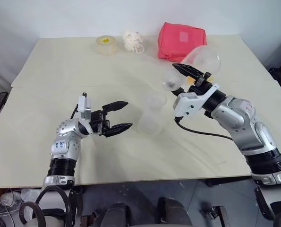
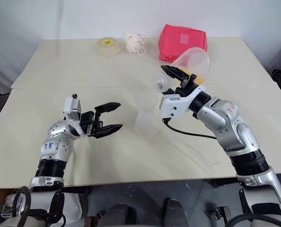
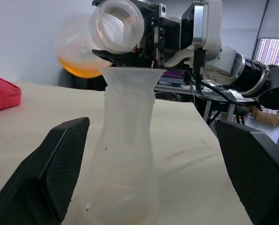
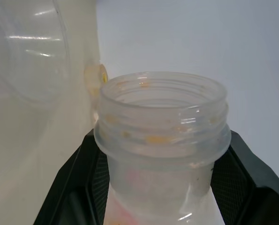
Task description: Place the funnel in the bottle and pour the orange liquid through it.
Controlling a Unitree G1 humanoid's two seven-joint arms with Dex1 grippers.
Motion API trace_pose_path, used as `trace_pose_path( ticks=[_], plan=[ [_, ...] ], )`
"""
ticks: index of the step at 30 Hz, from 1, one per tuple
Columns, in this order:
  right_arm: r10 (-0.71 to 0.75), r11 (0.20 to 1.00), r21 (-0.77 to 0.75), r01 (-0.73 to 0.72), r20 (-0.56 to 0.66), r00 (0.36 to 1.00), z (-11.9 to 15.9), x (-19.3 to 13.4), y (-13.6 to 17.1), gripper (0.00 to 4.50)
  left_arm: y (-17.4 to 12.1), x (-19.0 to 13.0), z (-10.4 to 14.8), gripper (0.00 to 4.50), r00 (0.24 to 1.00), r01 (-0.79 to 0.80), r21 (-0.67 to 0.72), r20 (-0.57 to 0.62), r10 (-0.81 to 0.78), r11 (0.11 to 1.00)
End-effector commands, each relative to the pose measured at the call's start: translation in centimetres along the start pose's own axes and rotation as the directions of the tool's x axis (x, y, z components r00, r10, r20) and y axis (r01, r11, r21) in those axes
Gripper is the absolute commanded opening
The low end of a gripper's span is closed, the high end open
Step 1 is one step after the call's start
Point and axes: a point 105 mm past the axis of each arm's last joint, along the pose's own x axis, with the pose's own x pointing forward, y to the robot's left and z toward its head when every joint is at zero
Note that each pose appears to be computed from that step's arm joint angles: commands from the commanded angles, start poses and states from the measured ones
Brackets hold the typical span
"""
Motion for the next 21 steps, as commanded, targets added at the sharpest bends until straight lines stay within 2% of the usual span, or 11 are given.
trace_pose_path(
  ticks=[1,9,21],
  plan=[
    [-0.014,0.997,-0.079,0.018,0.054,0.998,0.62,0.25,-1.03,2.45,-0.17,0.3,1.22,4.5,1.0,0.018,0.042,0.02,-0.019,0.999],
    [0.02,0.984,-0.18,0.0,0.113,0.993,0.83,0.54,-0.89,2.45,-0.17,0.35,1.36,4.5,1.0,0.021,0.038,0.017,-0.022,0.999],
    [0.025,0.96,-0.278,0.014,0.134,0.991,0.37,0.8,-1.34,2.45,-0.02,0.4,1.51,4.5,1.0,0.02,0.038,0.01,-0.02,0.999]
  ],
)
